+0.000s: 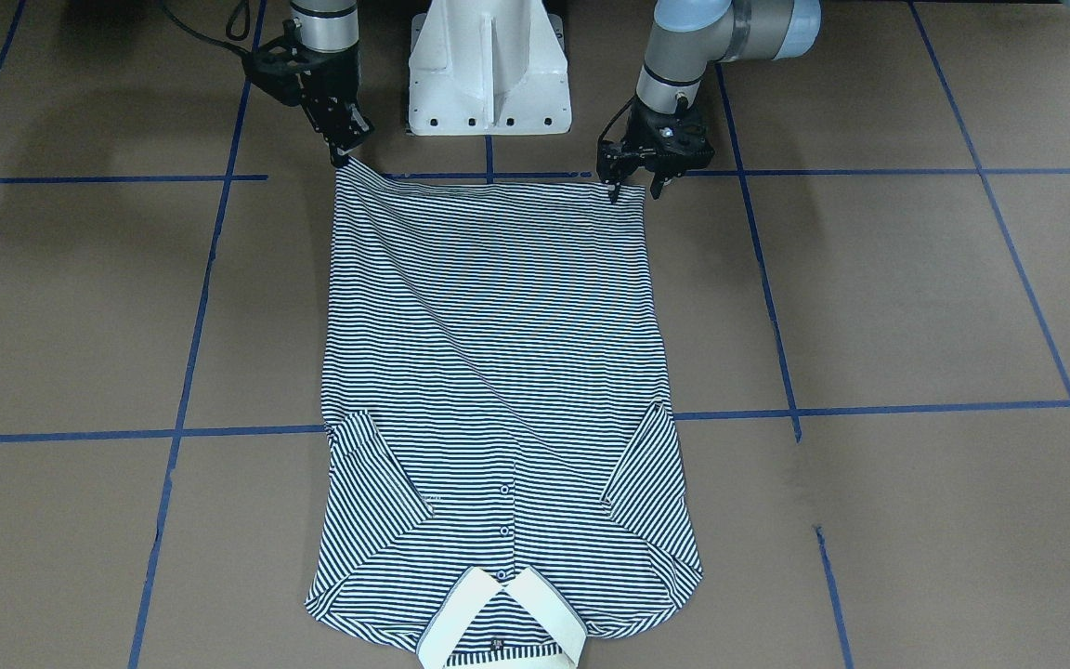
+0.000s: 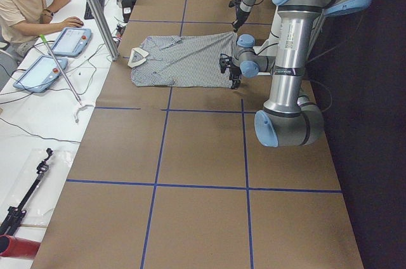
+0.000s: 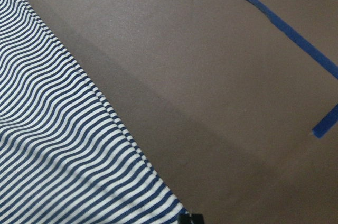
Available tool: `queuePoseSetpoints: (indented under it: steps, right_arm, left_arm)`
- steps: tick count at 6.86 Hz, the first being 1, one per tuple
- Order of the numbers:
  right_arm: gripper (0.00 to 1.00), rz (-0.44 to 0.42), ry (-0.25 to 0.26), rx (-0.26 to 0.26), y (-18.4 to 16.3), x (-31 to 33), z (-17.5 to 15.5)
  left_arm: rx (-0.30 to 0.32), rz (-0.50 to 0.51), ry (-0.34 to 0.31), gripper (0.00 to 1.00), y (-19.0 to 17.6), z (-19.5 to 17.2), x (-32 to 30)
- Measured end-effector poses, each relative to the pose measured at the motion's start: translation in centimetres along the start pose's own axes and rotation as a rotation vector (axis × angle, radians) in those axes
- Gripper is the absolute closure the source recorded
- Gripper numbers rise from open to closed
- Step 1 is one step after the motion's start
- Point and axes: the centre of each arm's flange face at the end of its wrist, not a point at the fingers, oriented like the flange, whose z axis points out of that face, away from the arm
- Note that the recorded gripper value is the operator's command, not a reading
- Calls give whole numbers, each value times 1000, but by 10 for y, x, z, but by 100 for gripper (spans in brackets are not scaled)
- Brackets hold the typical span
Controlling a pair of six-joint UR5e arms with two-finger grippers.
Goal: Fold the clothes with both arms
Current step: 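Grasp both hem corners nearest the robot with both grippers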
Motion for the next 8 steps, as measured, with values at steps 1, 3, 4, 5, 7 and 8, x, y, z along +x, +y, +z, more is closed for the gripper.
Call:
queuePoseSetpoints:
  steps: [1, 3, 4, 5, 7, 8]
  right_arm:
    - [100, -1, 0, -1, 1, 0, 0]
    - [100, -3, 1, -1, 1, 0, 0]
    - [100, -3, 1, -1, 1, 0, 0]
    - [100, -3, 1, -1, 1, 0, 0]
    - [100, -3, 0, -1, 1, 0, 0]
    - [100, -2, -3, -1, 1, 0, -1]
  left_arm:
    - [-11, -6, -9, 32, 5, 3, -2]
    - [-19, -8, -17, 79, 9, 6, -3]
    - [-19, -8, -16, 100, 9, 5, -3]
    - [-19, -7, -14, 100, 10, 4, -2]
    - [-22, -4, -1, 100, 11, -1, 1]
    - [-24, -2, 12, 100, 12, -7, 4]
